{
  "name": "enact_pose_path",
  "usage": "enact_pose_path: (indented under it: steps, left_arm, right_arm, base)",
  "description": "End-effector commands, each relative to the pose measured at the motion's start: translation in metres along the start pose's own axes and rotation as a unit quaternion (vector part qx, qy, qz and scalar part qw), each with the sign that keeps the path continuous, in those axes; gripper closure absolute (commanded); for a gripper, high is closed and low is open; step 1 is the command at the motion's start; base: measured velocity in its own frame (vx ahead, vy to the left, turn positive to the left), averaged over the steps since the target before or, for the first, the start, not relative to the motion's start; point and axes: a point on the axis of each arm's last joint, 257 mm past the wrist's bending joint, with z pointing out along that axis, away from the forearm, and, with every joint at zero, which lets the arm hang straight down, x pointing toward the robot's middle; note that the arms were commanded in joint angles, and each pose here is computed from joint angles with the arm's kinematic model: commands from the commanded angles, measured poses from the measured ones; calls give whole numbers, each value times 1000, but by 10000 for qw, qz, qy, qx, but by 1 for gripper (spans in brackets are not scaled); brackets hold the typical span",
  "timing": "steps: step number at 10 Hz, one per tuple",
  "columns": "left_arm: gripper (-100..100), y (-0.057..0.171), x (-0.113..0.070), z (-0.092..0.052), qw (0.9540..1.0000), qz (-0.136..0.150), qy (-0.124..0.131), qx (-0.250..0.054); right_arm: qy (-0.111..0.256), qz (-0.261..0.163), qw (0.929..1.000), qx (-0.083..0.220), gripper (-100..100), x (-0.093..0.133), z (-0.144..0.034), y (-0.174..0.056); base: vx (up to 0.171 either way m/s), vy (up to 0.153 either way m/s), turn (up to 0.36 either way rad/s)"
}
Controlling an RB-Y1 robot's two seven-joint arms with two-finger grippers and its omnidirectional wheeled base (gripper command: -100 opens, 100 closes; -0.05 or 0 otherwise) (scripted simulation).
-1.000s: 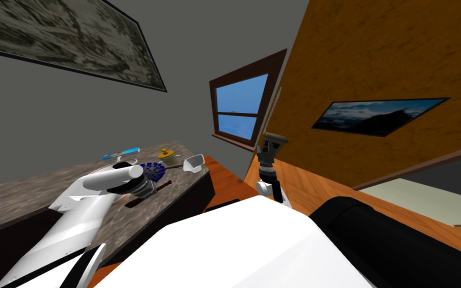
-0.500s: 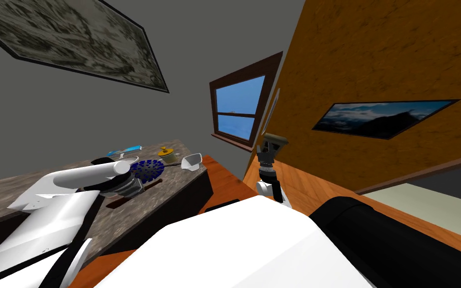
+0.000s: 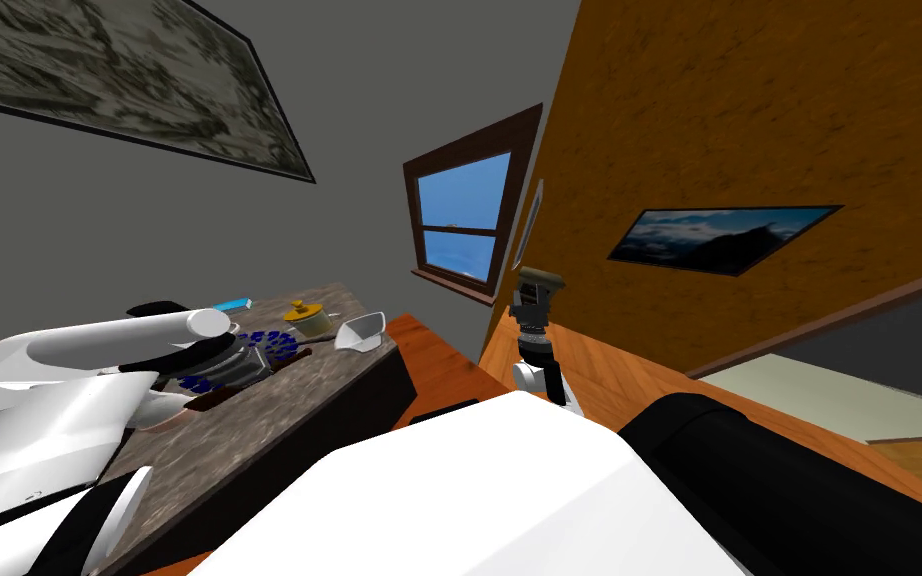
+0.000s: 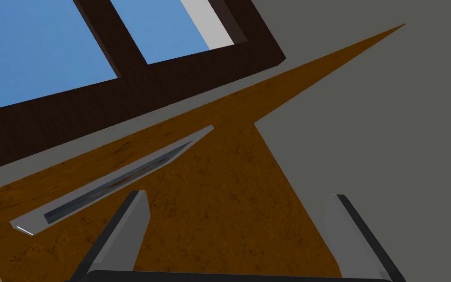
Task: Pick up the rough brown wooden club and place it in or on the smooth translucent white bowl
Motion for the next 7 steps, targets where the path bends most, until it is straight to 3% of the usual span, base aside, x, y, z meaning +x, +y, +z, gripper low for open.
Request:
enact_pose_path:
  steps: [1,6,7]
  left_arm:
    - [100,-16,6,-19,9999,-5,138,100]
    - [100,-38,12,-58,9991,-26,405,150]
    - [100,-39,12,-71,9989,-28,461,55]
  right_arm:
    - [0,0,10000,0,0,0,0,0]
    - [0,0,10000,0,0,0,0,0]
    - [0,0,10000,0,0,0,0,0]
  base:
    - [60,-162,-197]
    - [77,-122,-147]
    - [81,-123,-210]
